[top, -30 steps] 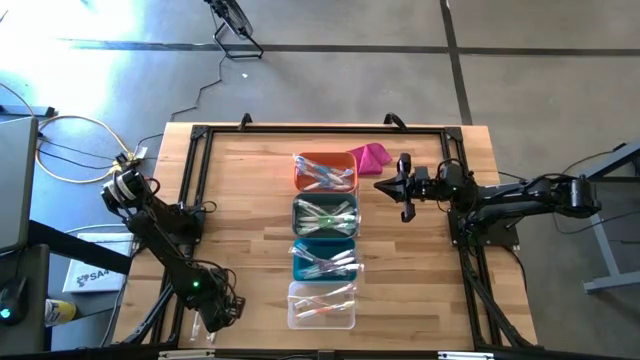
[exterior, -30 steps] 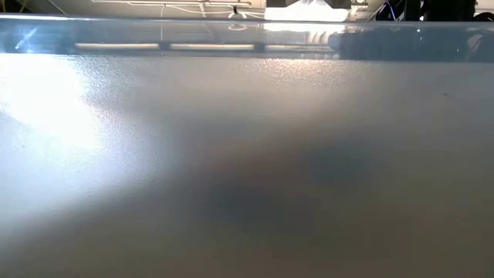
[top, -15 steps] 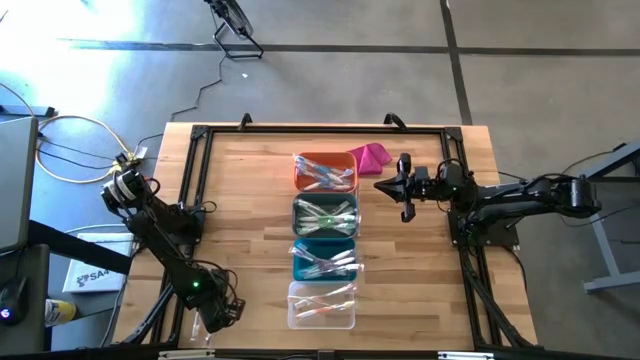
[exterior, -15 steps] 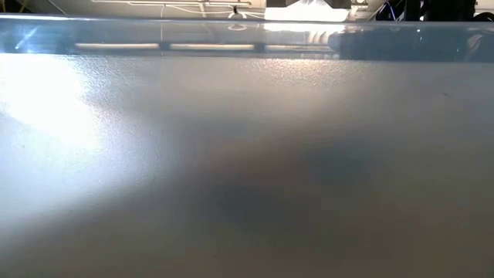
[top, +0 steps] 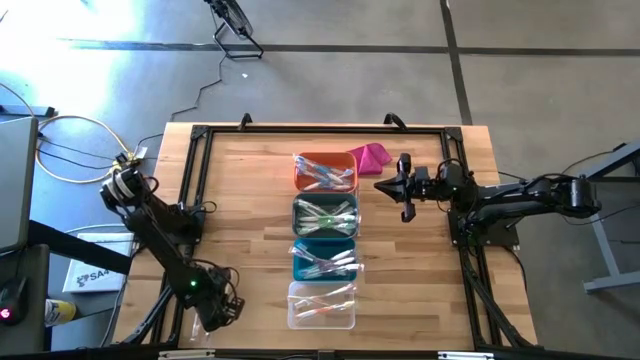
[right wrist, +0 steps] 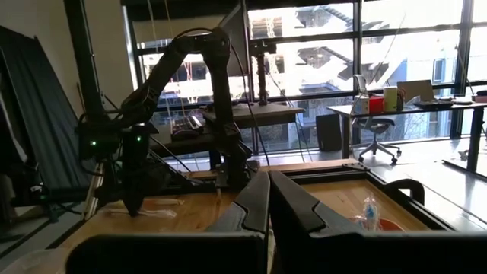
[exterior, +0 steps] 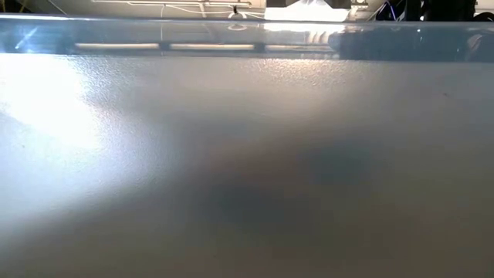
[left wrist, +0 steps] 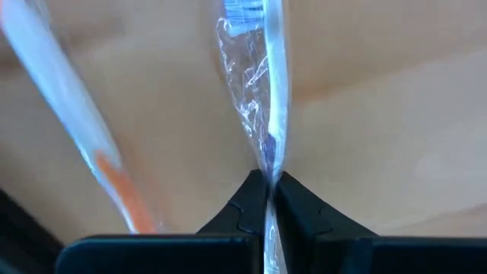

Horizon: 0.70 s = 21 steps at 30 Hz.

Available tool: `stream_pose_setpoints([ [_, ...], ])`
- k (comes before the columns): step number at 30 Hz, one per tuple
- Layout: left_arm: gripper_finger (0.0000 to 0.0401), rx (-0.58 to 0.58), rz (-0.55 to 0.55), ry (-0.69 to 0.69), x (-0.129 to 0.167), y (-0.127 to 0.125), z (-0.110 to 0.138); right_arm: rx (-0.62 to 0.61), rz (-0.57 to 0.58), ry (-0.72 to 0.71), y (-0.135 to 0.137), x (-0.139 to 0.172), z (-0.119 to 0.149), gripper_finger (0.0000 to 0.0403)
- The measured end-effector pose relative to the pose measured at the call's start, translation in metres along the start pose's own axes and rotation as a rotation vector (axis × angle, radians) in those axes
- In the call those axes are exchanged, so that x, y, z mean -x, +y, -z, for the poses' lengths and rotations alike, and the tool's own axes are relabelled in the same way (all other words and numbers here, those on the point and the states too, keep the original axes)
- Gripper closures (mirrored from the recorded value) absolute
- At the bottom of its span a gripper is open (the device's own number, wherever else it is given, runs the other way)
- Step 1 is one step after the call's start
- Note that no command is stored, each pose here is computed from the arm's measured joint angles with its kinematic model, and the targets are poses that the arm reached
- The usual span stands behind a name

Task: Pick & Place Toothbrushes
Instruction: Put the purple toothbrush into the blue bin

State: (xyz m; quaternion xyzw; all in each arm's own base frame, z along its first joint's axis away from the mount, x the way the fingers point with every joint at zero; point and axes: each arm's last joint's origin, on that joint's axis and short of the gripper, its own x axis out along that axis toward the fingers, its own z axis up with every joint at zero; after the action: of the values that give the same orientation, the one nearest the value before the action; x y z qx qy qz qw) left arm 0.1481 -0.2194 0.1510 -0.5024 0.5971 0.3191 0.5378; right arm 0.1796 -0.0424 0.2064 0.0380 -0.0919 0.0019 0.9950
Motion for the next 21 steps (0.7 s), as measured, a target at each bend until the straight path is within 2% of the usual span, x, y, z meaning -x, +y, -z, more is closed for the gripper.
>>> stream_pose_setpoints([
  [5, 0.039, 0.003, 0.025, -0.047, 0.012, 0.002, -0.006, -0.004, -0.009, -0.008, 0.0, 0.0, -0.001, 0.04],
  [9, 0.0391, -0.059, 0.038, -0.05, 0.025, 0.0, -0.015, -0.004, -0.036, -0.01, 0.002, 0.0, -0.001, 0.04],
  [15, 0.0391, -0.181, 0.112, -0.109, 0.045, -0.012, -0.042, -0.002, -0.044, -0.009, 0.003, 0.0, -0.001, 0.04],
  [21, 0.0391, -0.288, 0.129, -0.183, 0.065, -0.019, -0.077, -0.001, -0.044, -0.009, 0.003, 0.0, -0.001, 0.04],
])
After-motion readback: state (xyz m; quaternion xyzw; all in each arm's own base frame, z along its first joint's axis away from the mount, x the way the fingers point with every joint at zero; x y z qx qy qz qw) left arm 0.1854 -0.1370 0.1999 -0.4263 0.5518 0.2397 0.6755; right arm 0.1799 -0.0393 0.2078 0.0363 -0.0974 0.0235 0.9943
